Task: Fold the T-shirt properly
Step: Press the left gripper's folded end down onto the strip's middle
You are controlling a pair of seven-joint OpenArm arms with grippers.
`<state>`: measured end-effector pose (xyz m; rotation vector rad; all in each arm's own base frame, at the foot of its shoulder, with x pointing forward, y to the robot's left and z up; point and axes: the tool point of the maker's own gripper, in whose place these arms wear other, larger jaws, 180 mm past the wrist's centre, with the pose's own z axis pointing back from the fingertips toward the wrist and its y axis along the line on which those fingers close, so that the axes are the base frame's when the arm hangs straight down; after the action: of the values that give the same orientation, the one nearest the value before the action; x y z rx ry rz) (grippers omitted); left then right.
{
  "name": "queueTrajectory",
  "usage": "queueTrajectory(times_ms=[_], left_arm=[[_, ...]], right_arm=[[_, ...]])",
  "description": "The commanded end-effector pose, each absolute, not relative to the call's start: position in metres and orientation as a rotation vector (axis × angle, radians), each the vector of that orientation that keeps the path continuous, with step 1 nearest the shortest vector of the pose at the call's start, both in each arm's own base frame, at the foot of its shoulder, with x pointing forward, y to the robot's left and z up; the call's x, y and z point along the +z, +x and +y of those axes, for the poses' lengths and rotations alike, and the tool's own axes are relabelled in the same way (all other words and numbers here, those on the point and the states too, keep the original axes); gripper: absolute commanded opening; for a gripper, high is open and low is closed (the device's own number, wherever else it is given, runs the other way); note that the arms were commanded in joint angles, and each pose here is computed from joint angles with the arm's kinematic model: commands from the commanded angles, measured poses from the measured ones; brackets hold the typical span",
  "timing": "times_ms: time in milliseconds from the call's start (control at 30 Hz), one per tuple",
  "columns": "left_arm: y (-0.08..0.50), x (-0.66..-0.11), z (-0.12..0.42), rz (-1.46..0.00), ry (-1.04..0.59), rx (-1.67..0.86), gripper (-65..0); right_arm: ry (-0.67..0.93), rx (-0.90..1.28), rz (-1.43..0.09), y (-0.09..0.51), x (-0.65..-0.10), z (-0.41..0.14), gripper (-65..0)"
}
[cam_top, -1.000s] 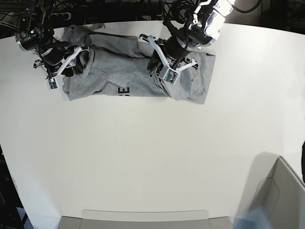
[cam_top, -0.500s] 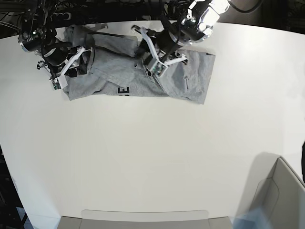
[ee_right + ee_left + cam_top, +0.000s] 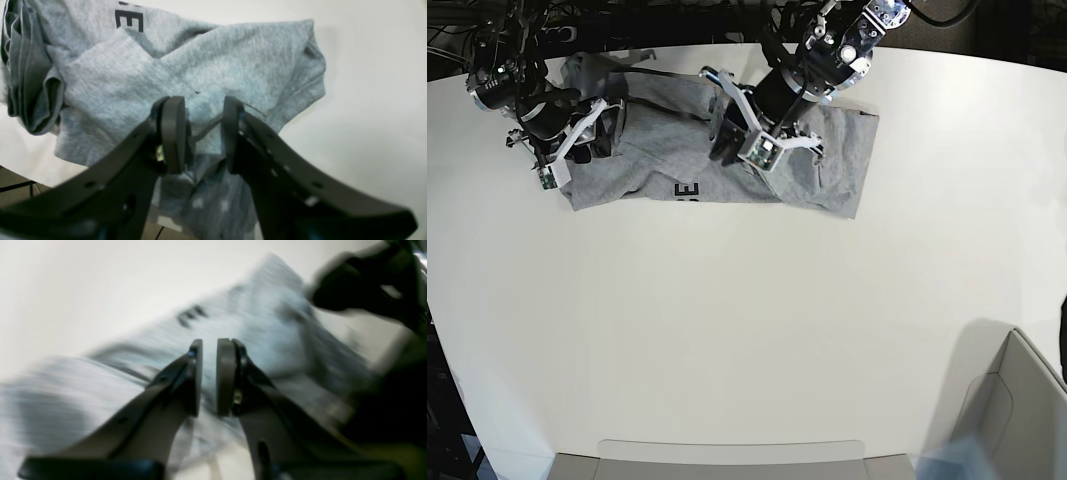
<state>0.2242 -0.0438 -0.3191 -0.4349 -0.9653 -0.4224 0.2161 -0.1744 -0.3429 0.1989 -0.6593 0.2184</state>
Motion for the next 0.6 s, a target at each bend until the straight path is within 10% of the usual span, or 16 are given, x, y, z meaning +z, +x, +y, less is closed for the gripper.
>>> queueTrajectory(times_ms=[0,567], left_arm=[[0.232,-0.308,-0.039,-1.017,-0.418,-0.387,-53.1],[0.237,-0.370,0.010,-0.800,-0.190,-0.284,-40.7]], right_arm=[[0.190,0.229,-0.696,0.222,-0.334,-0.178,-45.2],[0.190,0.229,-0.695,0.222,-0.334,-0.178,-45.2]])
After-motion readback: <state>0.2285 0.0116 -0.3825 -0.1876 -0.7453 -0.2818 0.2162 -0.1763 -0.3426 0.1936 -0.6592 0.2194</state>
